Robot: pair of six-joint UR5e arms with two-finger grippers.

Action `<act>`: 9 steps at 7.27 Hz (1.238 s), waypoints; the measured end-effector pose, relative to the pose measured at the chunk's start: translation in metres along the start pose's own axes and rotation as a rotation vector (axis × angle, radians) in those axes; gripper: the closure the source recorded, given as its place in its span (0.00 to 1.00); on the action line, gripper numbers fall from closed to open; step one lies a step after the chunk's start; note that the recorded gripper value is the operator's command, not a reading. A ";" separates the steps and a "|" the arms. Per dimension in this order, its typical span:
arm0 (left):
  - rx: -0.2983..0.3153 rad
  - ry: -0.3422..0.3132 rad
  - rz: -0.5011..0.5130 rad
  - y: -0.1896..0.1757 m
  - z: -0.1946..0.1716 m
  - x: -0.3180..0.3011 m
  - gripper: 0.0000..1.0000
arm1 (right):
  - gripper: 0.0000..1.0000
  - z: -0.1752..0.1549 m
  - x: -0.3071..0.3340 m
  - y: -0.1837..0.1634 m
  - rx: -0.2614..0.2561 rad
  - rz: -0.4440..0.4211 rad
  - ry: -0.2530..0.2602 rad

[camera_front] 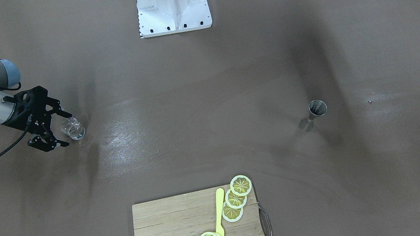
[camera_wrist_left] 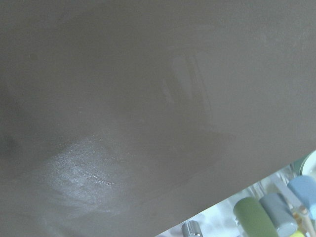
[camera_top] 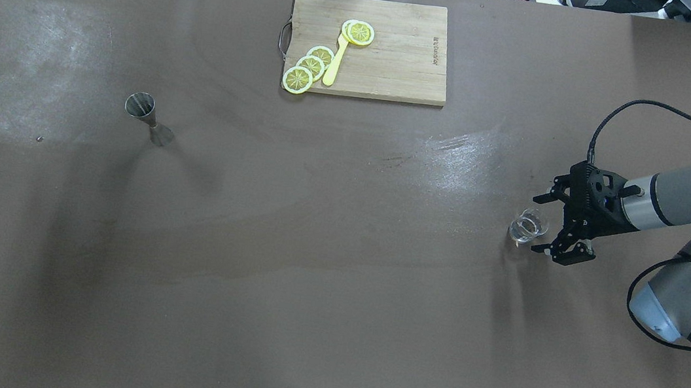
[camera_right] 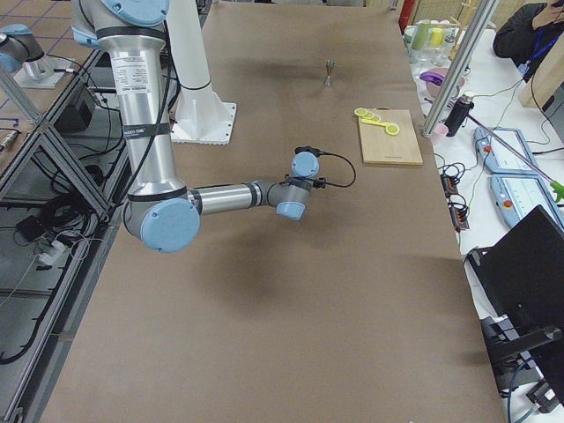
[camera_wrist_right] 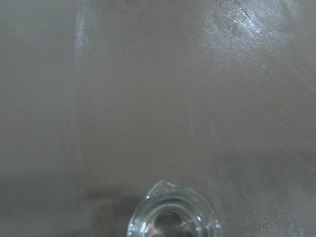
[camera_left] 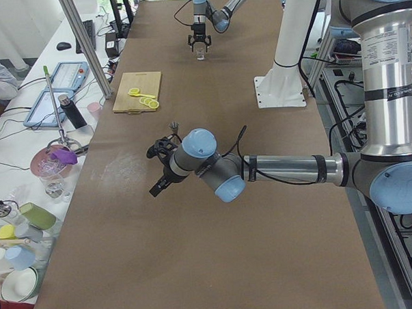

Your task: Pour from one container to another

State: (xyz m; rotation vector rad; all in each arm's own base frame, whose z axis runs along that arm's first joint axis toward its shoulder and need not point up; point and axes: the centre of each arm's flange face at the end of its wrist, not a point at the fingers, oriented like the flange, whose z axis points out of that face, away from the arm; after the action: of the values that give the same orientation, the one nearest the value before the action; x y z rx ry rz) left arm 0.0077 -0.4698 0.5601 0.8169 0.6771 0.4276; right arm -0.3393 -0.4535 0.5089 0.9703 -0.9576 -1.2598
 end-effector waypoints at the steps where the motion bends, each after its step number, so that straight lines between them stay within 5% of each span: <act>1: 0.064 0.002 0.066 -0.002 0.008 0.013 0.01 | 0.02 0.005 0.000 -0.001 0.001 -0.003 0.001; 5: 0.303 -0.022 -0.005 -0.008 0.051 0.080 0.01 | 0.13 0.016 0.002 -0.008 0.004 -0.008 0.004; 9: 0.366 -0.037 0.003 -0.008 0.063 0.097 0.01 | 0.28 0.012 0.002 -0.005 0.004 0.004 0.005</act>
State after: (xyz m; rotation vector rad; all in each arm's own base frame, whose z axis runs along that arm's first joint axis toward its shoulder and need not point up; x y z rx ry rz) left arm 0.1214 -0.4498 0.5479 1.1692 0.7303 0.2932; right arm -0.3523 -0.4563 0.5080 0.9736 -0.9577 -1.2521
